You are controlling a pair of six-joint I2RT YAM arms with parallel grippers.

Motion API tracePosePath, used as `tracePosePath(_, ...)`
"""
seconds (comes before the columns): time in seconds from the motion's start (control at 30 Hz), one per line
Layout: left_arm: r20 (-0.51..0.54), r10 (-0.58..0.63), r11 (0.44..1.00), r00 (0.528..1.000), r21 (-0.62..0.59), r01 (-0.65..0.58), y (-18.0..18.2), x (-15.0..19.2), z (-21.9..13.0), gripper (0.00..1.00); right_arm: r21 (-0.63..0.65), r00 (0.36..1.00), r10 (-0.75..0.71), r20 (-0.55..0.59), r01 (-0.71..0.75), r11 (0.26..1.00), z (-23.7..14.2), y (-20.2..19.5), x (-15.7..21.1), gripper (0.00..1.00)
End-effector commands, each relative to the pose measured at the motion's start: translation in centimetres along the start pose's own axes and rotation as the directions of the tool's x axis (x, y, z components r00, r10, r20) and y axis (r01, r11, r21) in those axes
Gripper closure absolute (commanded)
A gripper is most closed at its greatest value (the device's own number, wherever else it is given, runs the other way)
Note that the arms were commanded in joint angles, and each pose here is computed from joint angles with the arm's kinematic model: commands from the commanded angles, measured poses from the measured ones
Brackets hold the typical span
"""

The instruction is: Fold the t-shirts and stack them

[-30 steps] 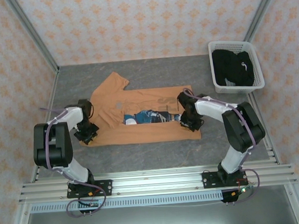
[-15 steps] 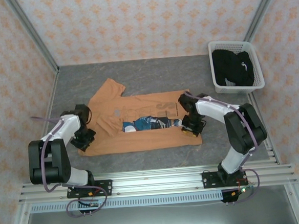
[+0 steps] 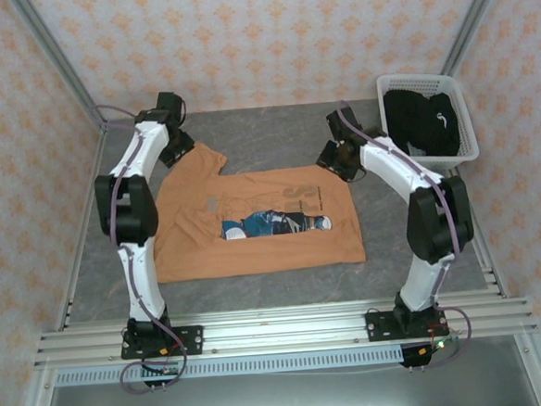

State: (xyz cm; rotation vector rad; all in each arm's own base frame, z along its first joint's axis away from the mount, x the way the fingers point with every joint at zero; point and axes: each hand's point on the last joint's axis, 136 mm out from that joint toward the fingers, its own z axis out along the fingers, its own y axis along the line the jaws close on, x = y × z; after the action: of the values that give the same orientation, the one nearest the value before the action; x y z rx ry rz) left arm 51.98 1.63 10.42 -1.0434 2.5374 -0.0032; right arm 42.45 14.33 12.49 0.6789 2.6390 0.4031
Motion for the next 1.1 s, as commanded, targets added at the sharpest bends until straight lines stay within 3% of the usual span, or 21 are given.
tracePosePath(0.0, 0.056, 0.027, 0.997, 0.998, 0.065, -0.030, -2.8, -2.7, 0.8, 0.47, -0.009, 0.999, -0.022, 0.028, 0.022, 1.000, 0.8, 0.8, -2.1, 0.53)
tracePosePath(0.3, 0.172, 0.021, 0.993, 0.985, 0.111, -0.040, -6.6, -6.8, 6.6, 0.45, -0.016, 1.000, -0.001, 0.021, 0.002, 1.000, 1.4, 1.0, -2.9, 0.53)
tracePosePath(0.47, 0.184, 0.010, 0.989, 0.983, 0.141, -0.037, -7.6, -6.9, 8.9, 0.44, -0.001, 1.000, 0.013, 0.011, -0.013, 1.000, 1.6, 0.2, -2.5, 0.53)
tracePosePath(0.6, 0.169, 0.027, 0.988, 0.985, 0.148, -0.052, -8.2, -6.0, 10.1, 0.44, 0.000, 1.000, 0.022, 0.006, -0.022, 1.000, 1.6, -0.4, -2.3, 0.53)
tracePosePath(1.07, 0.011, 0.145, 0.989, 0.989, -0.028, -0.145, -5.5, -0.5, 11.8, 0.51, 0.029, 0.999, 0.047, 0.007, -0.047, 0.998, 2.7, -1.4, -2.1, 0.54)
